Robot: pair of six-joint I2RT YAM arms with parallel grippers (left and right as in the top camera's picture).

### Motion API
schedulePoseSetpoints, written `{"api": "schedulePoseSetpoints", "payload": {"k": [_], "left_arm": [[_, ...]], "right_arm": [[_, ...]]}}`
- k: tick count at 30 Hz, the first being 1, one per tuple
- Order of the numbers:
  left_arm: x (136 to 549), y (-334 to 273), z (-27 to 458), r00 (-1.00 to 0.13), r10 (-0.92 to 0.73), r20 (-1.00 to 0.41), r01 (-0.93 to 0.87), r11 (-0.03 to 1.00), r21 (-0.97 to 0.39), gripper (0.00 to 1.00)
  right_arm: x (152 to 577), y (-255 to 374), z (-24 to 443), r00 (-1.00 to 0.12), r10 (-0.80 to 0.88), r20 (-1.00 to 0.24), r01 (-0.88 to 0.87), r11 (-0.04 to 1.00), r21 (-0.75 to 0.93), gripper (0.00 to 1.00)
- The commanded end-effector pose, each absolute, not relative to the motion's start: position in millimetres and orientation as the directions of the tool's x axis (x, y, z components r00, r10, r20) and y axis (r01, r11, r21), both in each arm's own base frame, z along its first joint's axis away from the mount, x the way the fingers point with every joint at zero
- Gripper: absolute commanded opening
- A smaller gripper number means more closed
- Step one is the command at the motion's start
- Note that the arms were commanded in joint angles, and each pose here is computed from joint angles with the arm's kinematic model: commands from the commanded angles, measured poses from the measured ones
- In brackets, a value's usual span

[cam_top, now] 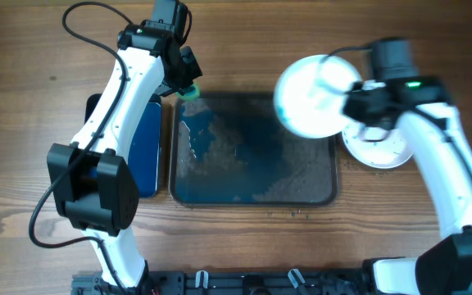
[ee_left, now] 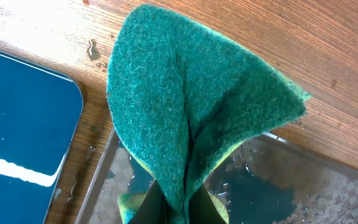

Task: Clean dirty plates on tray and stack at the side
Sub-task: 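Lift the scrubbed plate with right gripper and carry it right, then lower the plate onto the side stack and open right gripper, then place the green sponge on the blue tray with left gripper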

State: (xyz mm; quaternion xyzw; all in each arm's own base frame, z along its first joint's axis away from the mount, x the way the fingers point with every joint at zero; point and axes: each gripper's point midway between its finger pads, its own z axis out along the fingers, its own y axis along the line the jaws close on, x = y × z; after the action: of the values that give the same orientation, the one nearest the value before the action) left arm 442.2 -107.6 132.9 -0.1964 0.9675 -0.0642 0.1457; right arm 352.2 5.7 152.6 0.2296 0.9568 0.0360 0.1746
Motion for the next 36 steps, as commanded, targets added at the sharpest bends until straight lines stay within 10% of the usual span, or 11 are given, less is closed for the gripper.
{"api": "schedulePoseSetpoints", "payload": {"k": [1, 10, 13, 21, 25, 36], "left_arm": [[444, -111, 138, -0.884, -0.382, -0.269, -0.339, 0.921, -0.194, 0.04], [444, -111, 139, -0.884, -0.382, -0.270, -0.339, 0.921, -0.195, 0.04], [444, -111, 139, -0.884, -0.382, -0.271, -0.338, 0.921, -0.194, 0.04], [420, -96, 176, -0.882, -0.363, -0.300, -0.325, 0.930, -0.169, 0.04], [383, -36, 182, -0.879, -0.376, -0.295, -0.416, 0.906, 0.085, 0.04], [312, 70, 54, -0.737, -0.675, -0.044, -0.673, 0.725, 0.151, 0.15]], "right_arm": [[339, -61, 146, -0.735, 0.626, -0.260, 0.587, 0.780, 0.216, 0.04], [284, -118, 67, -0.614, 0.775, -0.151, 0.763, 0.631, 0.141, 0.05], [285, -110, 62, -0.644, 0.753, -0.135, 0.734, 0.658, 0.171, 0.39], [341, -42, 156, -0.800, 0.523, -0.296, 0.367, 0.815, 0.448, 0.59], [358, 16, 187, -0.843, 0.360, -0.400, 0.161, 0.878, 0.451, 0.70], [364, 61, 184, -0.863, 0.218, -0.456, 0.042, 0.930, 0.365, 0.76]]}}
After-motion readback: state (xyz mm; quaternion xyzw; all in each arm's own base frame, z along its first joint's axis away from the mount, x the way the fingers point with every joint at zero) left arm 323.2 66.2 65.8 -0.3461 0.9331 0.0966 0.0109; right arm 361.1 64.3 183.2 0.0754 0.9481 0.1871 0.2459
